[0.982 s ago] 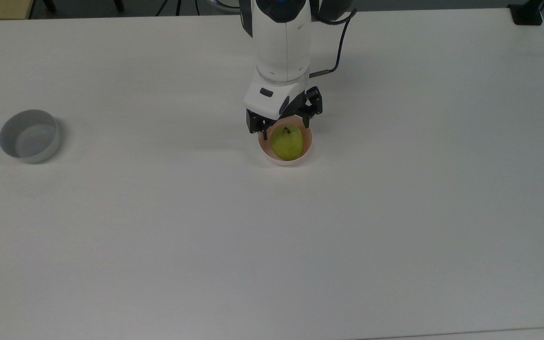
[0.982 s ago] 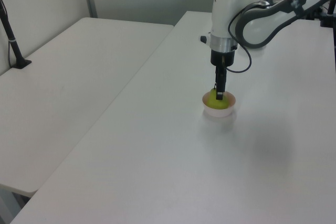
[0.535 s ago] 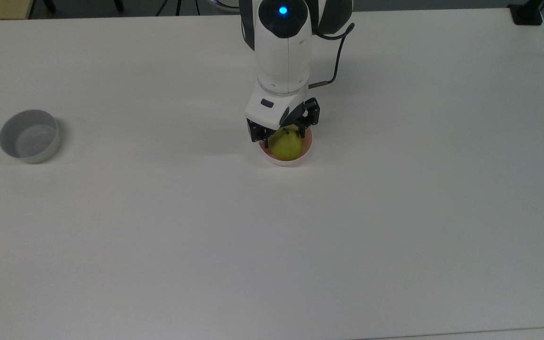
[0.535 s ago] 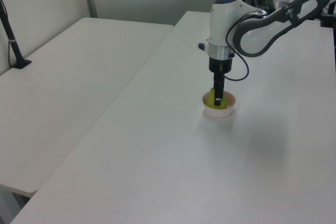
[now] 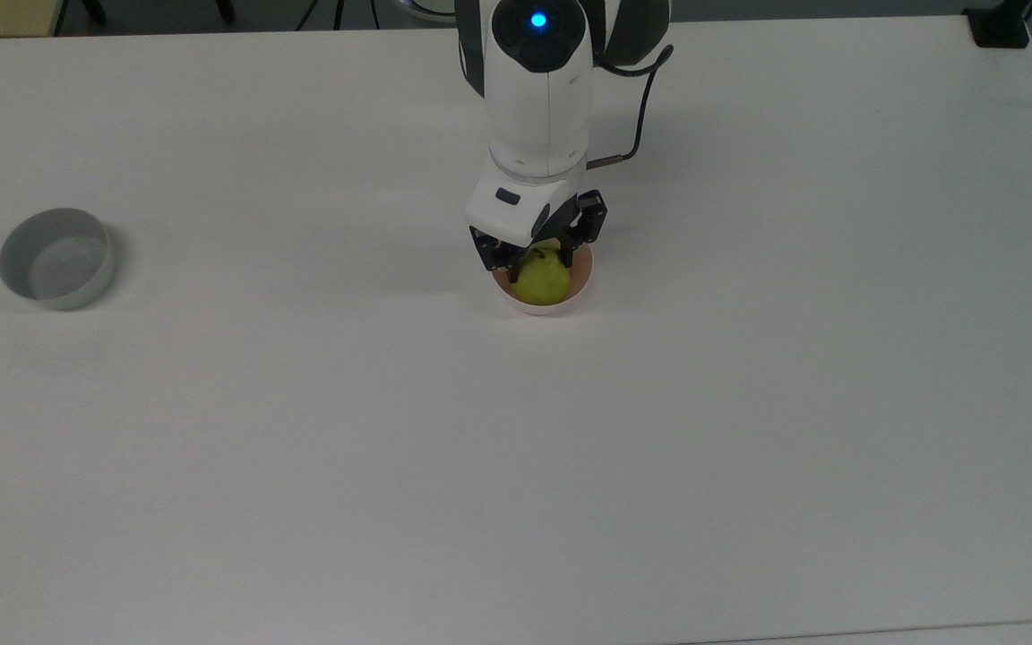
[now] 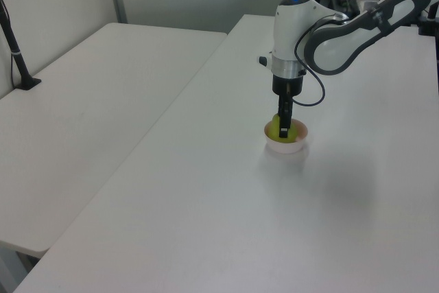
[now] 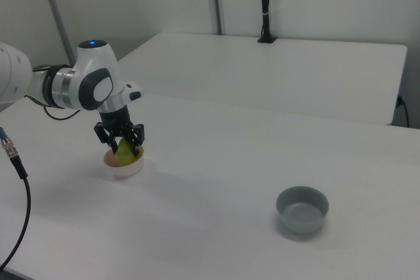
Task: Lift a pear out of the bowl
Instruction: 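Close the gripper around the green pear, then lift the pear out of the pink bowl and carry it toward the grey bowl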
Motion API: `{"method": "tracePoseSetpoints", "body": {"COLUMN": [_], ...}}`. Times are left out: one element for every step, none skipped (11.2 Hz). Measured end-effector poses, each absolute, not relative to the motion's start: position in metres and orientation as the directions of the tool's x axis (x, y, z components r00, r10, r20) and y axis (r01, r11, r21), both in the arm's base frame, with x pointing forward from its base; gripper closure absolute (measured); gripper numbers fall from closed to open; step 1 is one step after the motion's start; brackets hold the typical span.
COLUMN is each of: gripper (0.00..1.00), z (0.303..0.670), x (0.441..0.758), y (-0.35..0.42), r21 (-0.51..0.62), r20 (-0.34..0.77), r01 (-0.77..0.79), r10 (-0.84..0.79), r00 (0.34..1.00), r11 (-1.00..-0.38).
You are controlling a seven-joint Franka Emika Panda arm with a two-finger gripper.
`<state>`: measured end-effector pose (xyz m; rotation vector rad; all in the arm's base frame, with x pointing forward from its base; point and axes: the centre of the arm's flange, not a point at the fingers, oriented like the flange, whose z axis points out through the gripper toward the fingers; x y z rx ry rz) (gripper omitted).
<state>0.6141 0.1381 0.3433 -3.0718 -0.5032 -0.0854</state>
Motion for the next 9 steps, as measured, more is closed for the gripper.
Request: {"method": "tracePoseSetpoints", "body": {"gripper": [0.36,0.36,0.36,0.36,0.36,0.36,0.36,0.36,0.36], "z": [0.348,0.358,0.371,0.386,0.403,0.420,0.435,0.452,0.470], "x": [0.614,0.614,0.613,0.612,0.610,0.607,0.605,0.601,0.597], "y": [0.138,0.137,0.136,0.135,0.133,0.131,0.128,0.124,0.116], "r21": [-0.019,-0.019,-0.020,-0.022,-0.023,-0.024,-0.025,-0.026,-0.027], "r20": [0.058,0.060,0.055,0.042,0.035,0.033,0.032,0.025,0.016], "r01": [0.316,0.311,0.310,0.308,0.305,0.302,0.299,0.293,0.283], "r10": [0.314,0.310,0.308,0.307,0.304,0.301,0.298,0.292,0.283], "r00": [0.948,0.949,0.950,0.951,0.952,0.953,0.954,0.956,0.959], "r11": [-0.949,-0.950,-0.951,-0.951,-0.952,-0.953,-0.954,-0.956,-0.959]}}
